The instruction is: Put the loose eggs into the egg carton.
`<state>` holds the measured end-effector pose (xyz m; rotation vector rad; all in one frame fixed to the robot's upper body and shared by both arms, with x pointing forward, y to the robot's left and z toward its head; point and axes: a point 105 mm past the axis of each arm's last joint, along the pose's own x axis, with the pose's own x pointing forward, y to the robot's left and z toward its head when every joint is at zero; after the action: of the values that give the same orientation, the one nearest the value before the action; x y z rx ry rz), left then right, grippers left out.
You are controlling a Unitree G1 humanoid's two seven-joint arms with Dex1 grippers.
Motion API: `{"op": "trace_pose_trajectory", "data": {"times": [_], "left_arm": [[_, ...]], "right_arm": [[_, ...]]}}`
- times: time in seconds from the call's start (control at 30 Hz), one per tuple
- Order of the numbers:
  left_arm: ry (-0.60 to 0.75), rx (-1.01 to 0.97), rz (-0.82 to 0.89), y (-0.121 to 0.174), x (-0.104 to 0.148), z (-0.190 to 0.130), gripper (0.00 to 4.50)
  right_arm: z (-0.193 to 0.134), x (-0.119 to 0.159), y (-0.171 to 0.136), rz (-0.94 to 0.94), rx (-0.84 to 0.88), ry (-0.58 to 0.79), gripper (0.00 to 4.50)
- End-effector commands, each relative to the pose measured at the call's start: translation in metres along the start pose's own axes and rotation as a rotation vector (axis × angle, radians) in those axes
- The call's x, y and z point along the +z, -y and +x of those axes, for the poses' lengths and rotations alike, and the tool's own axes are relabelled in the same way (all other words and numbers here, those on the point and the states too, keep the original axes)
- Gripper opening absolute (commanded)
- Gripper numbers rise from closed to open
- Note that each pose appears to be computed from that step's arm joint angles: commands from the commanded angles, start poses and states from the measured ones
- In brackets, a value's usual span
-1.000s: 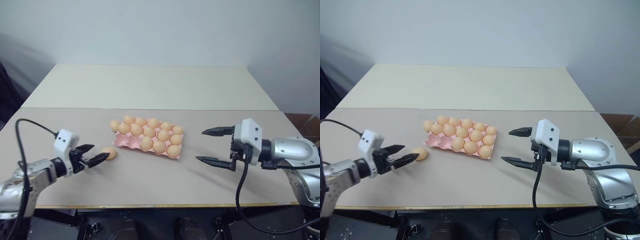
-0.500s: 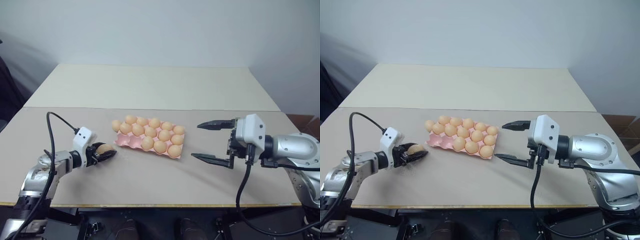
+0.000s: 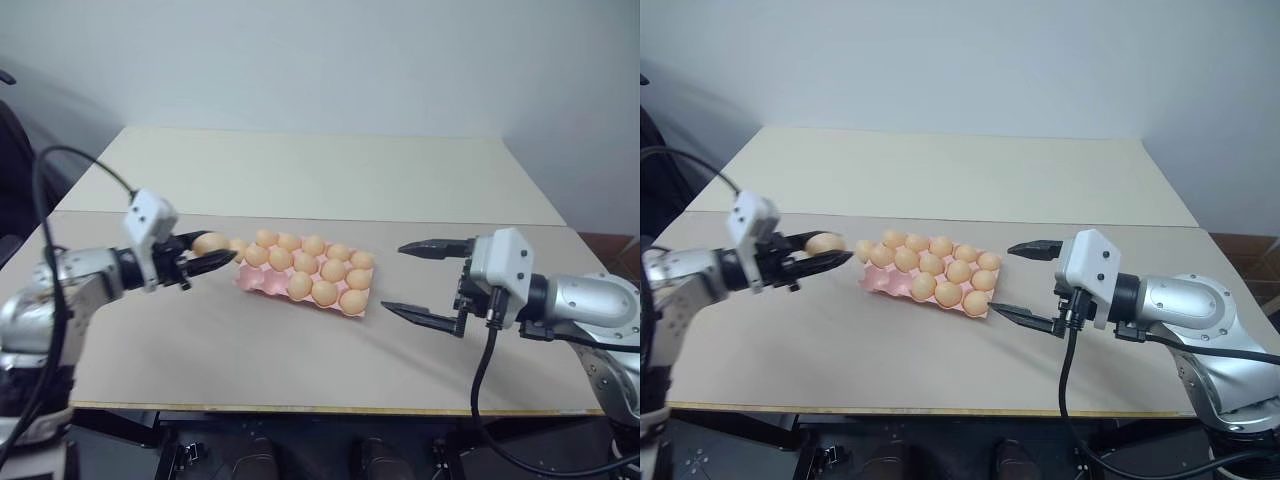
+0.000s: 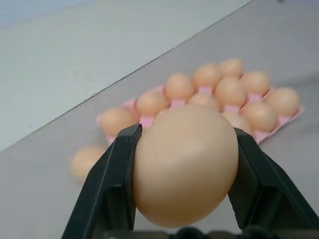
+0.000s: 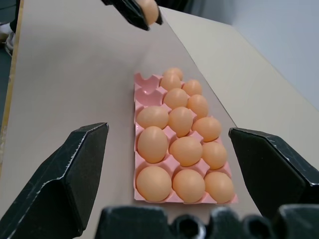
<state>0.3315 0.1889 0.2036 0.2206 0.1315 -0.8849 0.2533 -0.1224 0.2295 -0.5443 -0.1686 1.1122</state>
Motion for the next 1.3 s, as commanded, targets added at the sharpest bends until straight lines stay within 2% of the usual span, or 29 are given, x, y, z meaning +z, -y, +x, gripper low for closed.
{"op": "trace_pose_trajectory", "data": {"times": [0.03, 0.27, 0.3, 0.47, 0.5, 0.7, 0.8, 0.93, 1.0, 1.1, 1.17, 1.3], "left_arm": [[-0.023, -0.072, 0.008, 0.002, -0.006, 0.026, 2.09], [-0.079, -0.127, 0.002, 0.002, -0.024, 0.064, 2.09], [-0.083, -0.14, 0.004, 0.003, -0.024, 0.066, 2.8], [-0.085, -0.191, 0.02, 0.007, -0.022, 0.059, 4.31], [-0.081, -0.186, 0.021, 0.006, -0.021, 0.055, 4.48], [0.055, -0.038, 0.091, -0.017, 0.009, 0.009, 4.48], [0.089, 0.02, 0.122, -0.022, 0.015, -0.019, 4.48], [0.0, 0.086, 0.189, -0.015, -0.001, -0.065, 4.48], [0.032, 0.144, 0.14, -0.007, -0.006, -0.084, 4.48], [0.045, 0.184, 0.087, 0.006, -0.013, -0.102, 4.48], [0.003, 0.22, 0.057, 0.017, -0.026, -0.116, 4.48], [0.001, 0.269, 0.022, 0.026, -0.029, -0.123, 4.48]], "right_arm": [[0.0, 0.011, 0.003, -0.044, -0.015, 0.023, 4.5], [0.003, 0.015, 0.003, -0.049, -0.028, 0.037, 4.5], [0.002, 0.015, 0.003, -0.05, -0.031, 0.037, 4.5], [0.001, 0.016, 0.004, -0.049, -0.042, 0.039, 4.5], [0.001, 0.015, 0.005, -0.048, -0.045, 0.037, 4.5], [0.002, 0.014, 0.006, -0.042, -0.039, 0.043, 4.5], [0.002, 0.011, 0.008, -0.038, -0.031, 0.043, 4.5], [0.0, 0.004, 0.012, -0.009, -0.014, 0.035, 4.5], [-0.001, -0.004, 0.013, 0.025, -0.01, 0.024, 4.5], [-0.002, -0.014, 0.014, 0.054, -0.012, 0.011, 4.5], [-0.003, -0.022, 0.013, 0.076, -0.009, -0.006, 4.5], [-0.004, -0.024, 0.012, 0.087, 0.002, -0.003, 4.5]]}}
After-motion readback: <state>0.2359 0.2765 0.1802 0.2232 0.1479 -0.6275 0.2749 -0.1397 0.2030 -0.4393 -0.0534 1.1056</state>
